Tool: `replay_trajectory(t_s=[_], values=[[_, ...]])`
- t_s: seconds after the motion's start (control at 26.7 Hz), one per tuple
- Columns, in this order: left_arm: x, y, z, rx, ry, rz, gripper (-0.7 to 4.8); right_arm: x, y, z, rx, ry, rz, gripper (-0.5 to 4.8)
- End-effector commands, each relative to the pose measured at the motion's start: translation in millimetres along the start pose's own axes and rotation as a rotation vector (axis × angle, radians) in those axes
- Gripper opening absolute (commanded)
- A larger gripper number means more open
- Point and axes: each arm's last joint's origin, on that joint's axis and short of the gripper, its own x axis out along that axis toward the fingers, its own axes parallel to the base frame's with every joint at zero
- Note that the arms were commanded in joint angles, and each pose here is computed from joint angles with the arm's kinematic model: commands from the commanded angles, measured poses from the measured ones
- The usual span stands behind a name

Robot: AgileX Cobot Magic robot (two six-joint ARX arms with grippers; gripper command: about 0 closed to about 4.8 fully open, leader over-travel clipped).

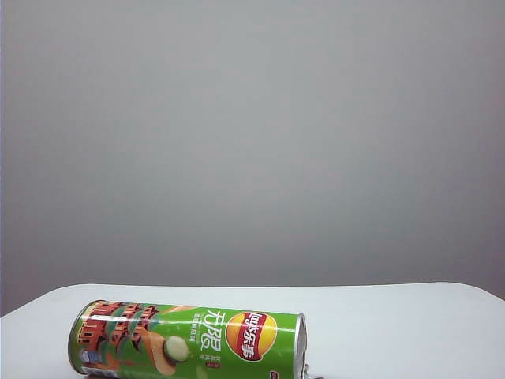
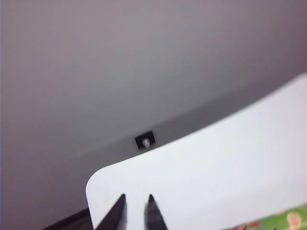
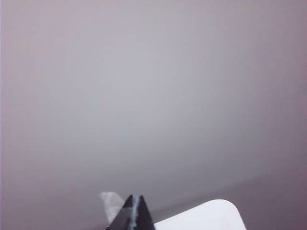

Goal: Pick up the green tub of chips from the desk, pull out the transparent container with the chips inside partially, and then place the chips back on the desk.

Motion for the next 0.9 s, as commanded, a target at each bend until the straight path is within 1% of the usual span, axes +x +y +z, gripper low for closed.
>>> replay_trajectory(t_s=[0.04,0.15,0.23,0.26,0.34,0.41,0.45,0.53,0.6,0.68,0.75,0.83,0.86,0.9], values=[[14,8.2,13,0.089,0.040,-0.099,0.54,9,8,19,0.008,0.041,-0.007,-0.02],[32,19.0,24,0.105,0.073,-0.116,0.54,21,13,33,0.013,0.106,-0.011,-0.02],[48,27.0,33,0.122,0.106,-0.191,0.54,36,19,45,-0.022,0.163,0.022,-0.02],[57,30.0,38,0.142,0.129,-0.224,0.54,47,22,51,-0.053,0.221,0.056,-0.02],[73,34.4,41,0.147,0.174,-0.226,0.54,66,22,53,-0.044,0.329,0.054,-0.02],[84,33.3,43,0.144,0.189,-0.257,0.54,80,21,51,-0.037,0.412,0.052,-0.02],[91,31.4,44,0.144,0.199,-0.281,0.54,87,20,49,-0.040,0.453,0.071,-0.02],[103,27.5,43,0.148,0.234,-0.328,0.54,100,19,44,-0.025,0.546,0.131,-0.02],[114,21.6,40,0.168,0.296,-0.398,0.54,111,21,40,0.031,0.649,0.234,-0.01],[126,11.2,37,0.207,0.339,-0.475,0.54,117,22,37,0.082,0.730,0.328,-0.01],[135,1.5,33,0.258,0.371,-0.513,0.54,119,24,33,0.107,0.795,0.449,-0.02],[145,-11.0,29,0.338,0.403,-0.545,0.55,118,26,29,0.117,0.839,0.582,-0.02],[150,-23.7,25,0.422,0.434,-0.579,0.58,114,28,24,0.106,0.880,0.639,-0.02],[154,-30.5,23,0.486,0.452,-0.598,0.58,111,28,22,0.088,0.900,0.641,-0.02]])
